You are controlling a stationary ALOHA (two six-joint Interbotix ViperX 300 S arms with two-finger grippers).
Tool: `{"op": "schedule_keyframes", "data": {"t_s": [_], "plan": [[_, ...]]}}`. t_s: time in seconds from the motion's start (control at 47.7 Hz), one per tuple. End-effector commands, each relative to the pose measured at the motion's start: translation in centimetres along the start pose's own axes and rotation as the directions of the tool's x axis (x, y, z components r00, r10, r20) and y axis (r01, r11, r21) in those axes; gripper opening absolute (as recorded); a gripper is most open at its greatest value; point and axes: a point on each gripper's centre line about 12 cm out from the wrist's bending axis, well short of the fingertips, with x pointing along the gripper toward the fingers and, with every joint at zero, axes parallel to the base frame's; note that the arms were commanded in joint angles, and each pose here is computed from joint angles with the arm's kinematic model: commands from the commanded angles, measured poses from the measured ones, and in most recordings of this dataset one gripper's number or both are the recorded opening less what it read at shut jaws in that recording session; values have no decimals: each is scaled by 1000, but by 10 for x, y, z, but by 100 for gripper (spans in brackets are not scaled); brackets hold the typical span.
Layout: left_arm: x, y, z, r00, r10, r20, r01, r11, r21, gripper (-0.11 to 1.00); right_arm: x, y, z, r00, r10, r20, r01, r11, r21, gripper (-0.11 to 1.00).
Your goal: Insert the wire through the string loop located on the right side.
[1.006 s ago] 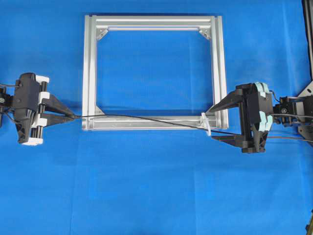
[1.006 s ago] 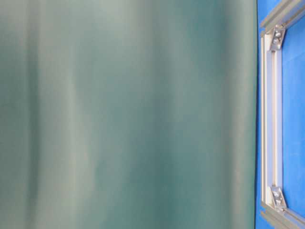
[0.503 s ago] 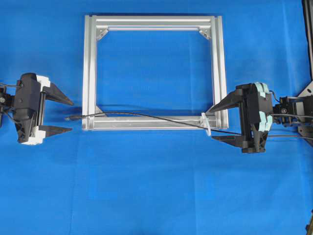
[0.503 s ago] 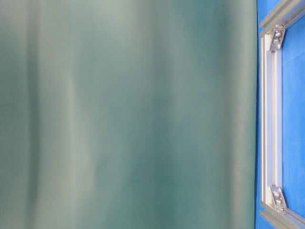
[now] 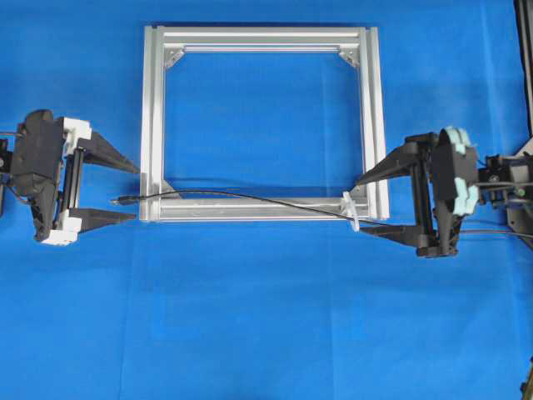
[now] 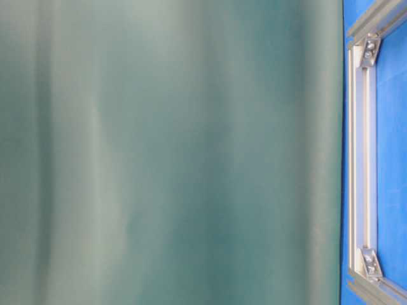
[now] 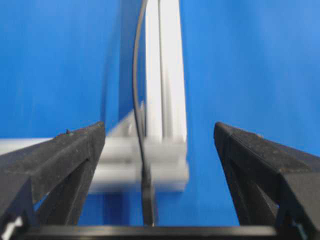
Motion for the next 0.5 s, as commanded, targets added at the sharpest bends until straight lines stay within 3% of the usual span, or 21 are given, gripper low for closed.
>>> {"op": "schedule_keyframes", "data": {"t_s": [0.0,0.126,0.482], "plan": [[-1,1,23,998,3,56,-3,1000,-4,84,-5,2,17,999,7,36,-7,1000,-4,95],[-3,2,33,998,7,68,-6,1000,-6,84,-13,3,28,998,14,54,-13,1000,-26,95],[-1,2,32,998,10,61,-9,1000,-7,84,-15,0,30,998,5,58,-2,999,-36,95]]}}
